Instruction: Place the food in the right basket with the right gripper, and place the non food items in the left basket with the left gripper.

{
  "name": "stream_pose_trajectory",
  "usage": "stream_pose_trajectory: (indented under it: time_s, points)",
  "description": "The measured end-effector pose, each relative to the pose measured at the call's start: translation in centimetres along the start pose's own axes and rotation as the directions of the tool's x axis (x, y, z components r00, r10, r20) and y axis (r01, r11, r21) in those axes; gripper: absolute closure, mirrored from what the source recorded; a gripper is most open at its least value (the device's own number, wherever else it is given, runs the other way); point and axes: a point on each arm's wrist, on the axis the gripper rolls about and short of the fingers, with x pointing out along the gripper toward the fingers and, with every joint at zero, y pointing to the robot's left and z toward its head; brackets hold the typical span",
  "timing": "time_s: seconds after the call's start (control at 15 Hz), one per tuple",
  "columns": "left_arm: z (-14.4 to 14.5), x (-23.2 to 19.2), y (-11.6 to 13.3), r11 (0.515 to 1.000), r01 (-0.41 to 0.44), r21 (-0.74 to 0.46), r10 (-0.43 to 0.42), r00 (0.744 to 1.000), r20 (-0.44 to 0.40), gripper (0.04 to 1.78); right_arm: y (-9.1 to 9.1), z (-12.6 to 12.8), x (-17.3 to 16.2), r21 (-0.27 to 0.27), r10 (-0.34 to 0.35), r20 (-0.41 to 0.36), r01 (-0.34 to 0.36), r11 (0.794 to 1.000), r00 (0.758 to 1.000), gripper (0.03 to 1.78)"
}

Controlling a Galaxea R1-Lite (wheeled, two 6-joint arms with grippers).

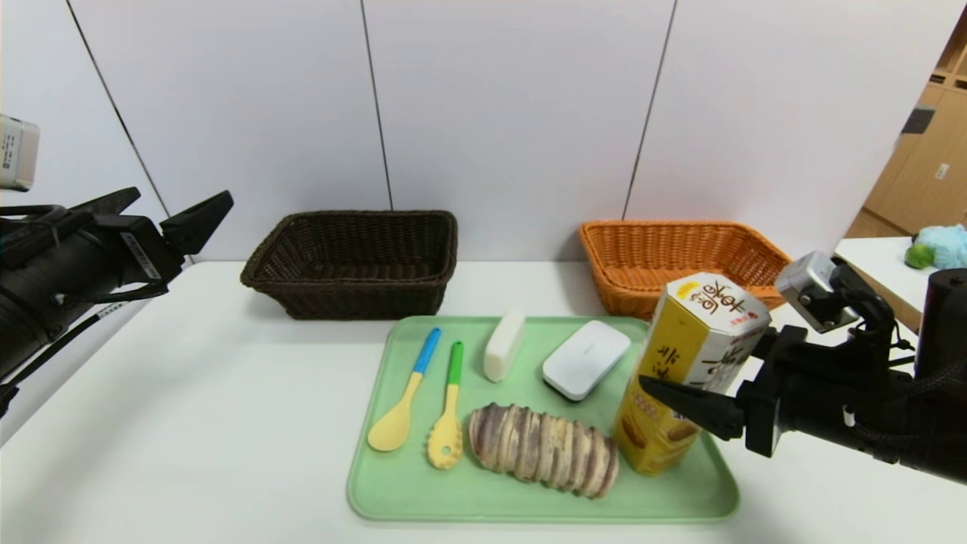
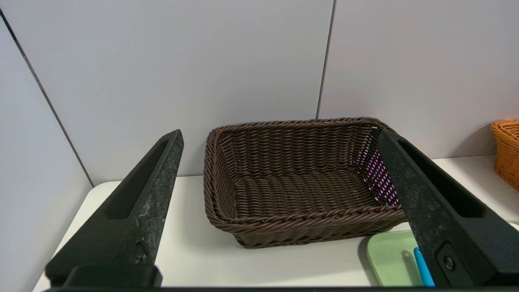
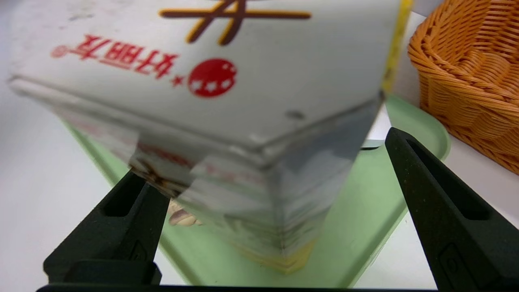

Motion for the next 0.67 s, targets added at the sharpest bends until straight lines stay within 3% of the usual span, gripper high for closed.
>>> stream_pose_trajectory:
  time_s: [0.2, 0.47, 0.67]
  points:
    - [-0.18, -0.07, 0.01, 1.000, -0.001, -0.002, 0.001, 1.000, -0.007, 0.13, 0.00, -0.29, 0.80, 0.004, -0.003, -0.014, 0.004, 1.000, 1.000, 0.11]
    - [-0.21, -0.09, 0.00, 1.000, 0.000, -0.004, 0.000, 1.000, -0.008, 0.13, 0.35, -0.39, 1.07, 0.002, 0.014, -0.021, -0.014, 1.000, 1.000, 0.71]
    - [-0.27, -0.10, 0.00, 1.000, 0.000, -0.007, 0.000, 1.000, -0.010, 0.13, 0.44, -0.37, 0.94, 0.004, 0.016, -0.019, -0.016, 1.000, 1.000, 0.94]
